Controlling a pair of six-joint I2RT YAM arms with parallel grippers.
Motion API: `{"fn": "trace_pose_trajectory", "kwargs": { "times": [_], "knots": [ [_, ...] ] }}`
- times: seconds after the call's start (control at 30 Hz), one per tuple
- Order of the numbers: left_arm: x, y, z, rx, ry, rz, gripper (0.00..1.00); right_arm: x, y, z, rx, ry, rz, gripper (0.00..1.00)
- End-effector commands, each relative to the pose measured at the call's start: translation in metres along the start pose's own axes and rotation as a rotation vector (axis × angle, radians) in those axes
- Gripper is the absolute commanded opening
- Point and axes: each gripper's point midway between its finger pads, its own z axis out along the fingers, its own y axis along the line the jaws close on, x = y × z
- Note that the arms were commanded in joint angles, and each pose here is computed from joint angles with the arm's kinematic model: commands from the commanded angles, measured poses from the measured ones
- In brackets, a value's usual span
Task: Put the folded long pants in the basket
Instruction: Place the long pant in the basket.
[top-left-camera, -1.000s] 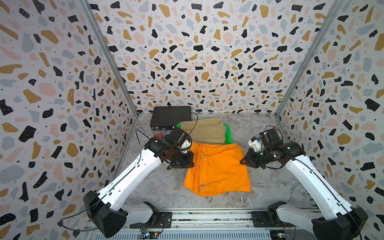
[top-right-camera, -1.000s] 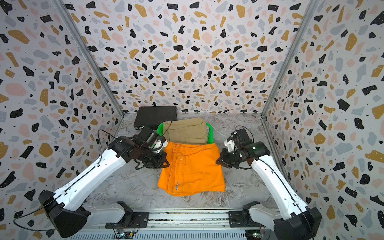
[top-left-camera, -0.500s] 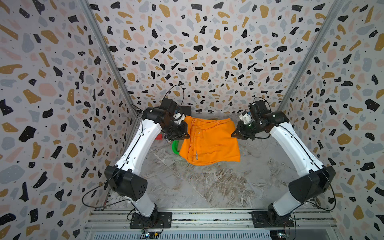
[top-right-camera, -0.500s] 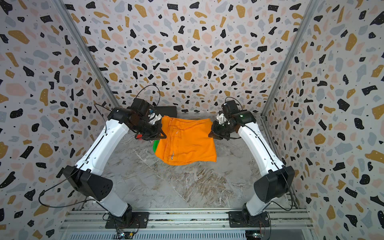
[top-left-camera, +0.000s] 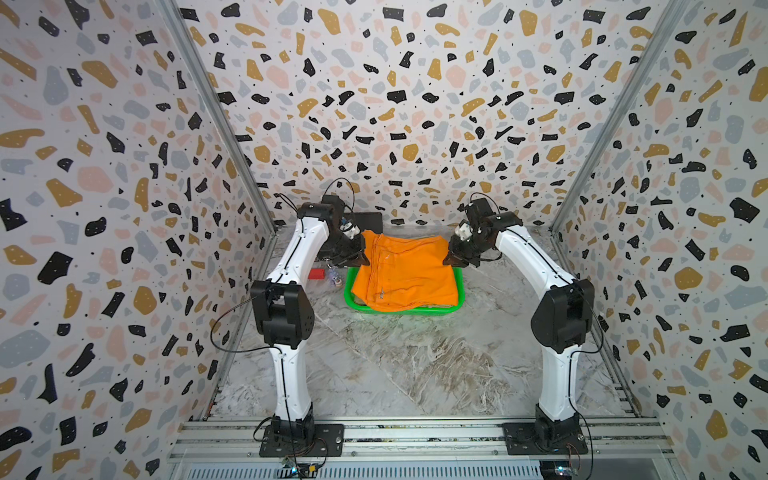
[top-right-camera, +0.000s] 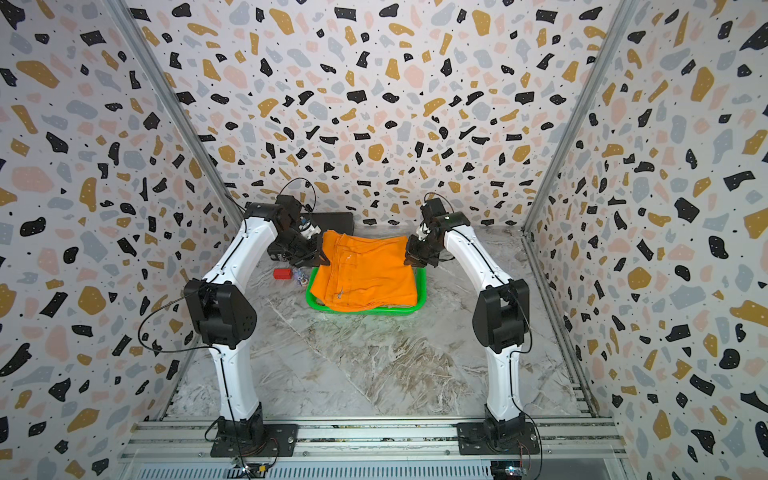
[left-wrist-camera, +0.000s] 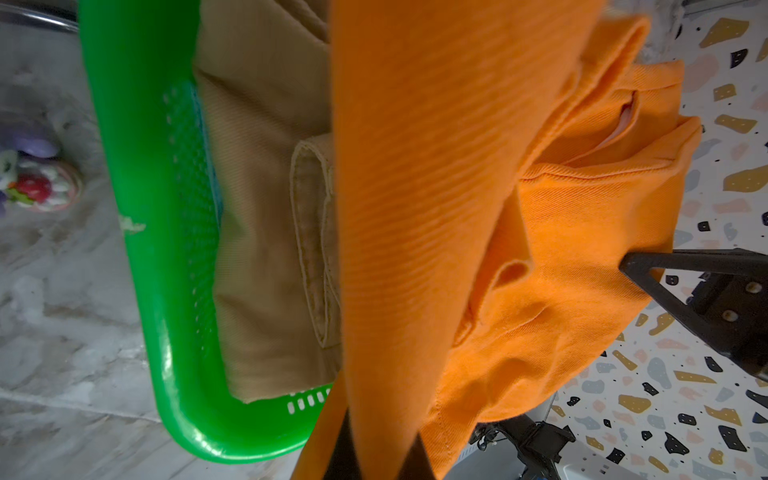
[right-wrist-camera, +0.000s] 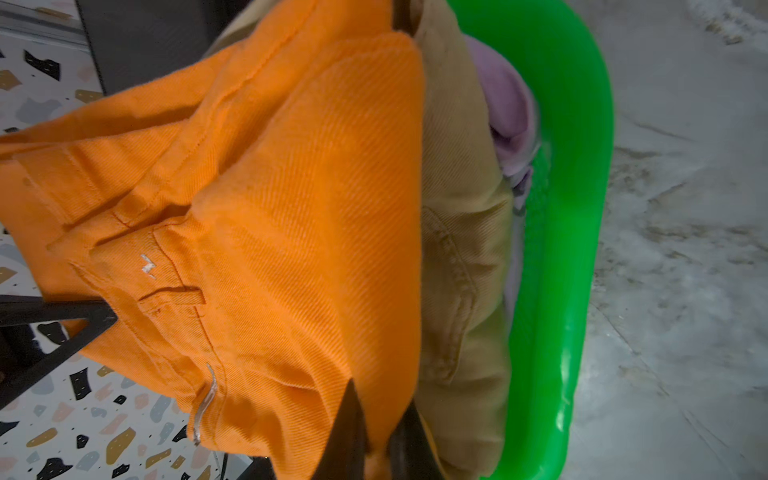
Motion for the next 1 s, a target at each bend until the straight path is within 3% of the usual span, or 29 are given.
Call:
{"fn": "trace_pose_trajectory", "kwargs": {
  "times": [0.0,0.2,0.47,0.5,0.53,0.57,0.6,0.63,0.73,0.83,0.97],
  "knots": [
    [-0.014,0.008,0.015,0.006,0.007,0.042,0.0,-0.006,-0.006,0.007,0.016,-0.011,-0.046,0.0],
    [-0.026,0.039,0.06,-0.028,0.027,0.025,0.0,-0.007,-0.04,0.047,0.102,0.021,-0.073,0.0],
    [-0.053,0.036,0.041,-0.025,-0.083,0.051,0.0,-0.009,-0.036,0.028,0.11,-0.028,-0.089,0.0],
    [-0.055,0.035,0.038,-0.028,-0.096,0.048,0.0,-0.008,-0.033,0.024,0.101,-0.035,-0.087,0.04],
    [-0.056,0.033,0.034,-0.026,-0.107,0.049,0.0,-0.008,-0.031,0.019,0.097,-0.044,-0.089,0.15],
    [-0.055,0.03,0.029,-0.022,-0.121,0.051,0.04,-0.008,-0.028,0.012,0.093,-0.058,-0.094,0.25],
    [-0.055,0.025,0.021,-0.014,-0.139,0.057,0.35,-0.008,-0.023,0.004,0.088,-0.074,-0.099,0.31],
    [-0.053,0.019,0.012,-0.009,-0.158,0.063,0.48,-0.008,-0.019,-0.005,0.084,-0.088,-0.107,0.36],
    [-0.042,0.003,-0.022,0.007,-0.238,0.081,0.67,-0.004,-0.005,-0.037,0.069,-0.128,-0.128,0.46],
    [-0.021,-0.014,-0.054,0.046,-0.305,0.068,0.68,0.011,0.005,-0.061,0.042,-0.131,-0.134,0.49],
    [0.016,-0.036,-0.064,0.148,-0.322,0.014,0.53,0.043,0.022,-0.073,-0.029,-0.105,-0.137,0.43]
  ]
}}
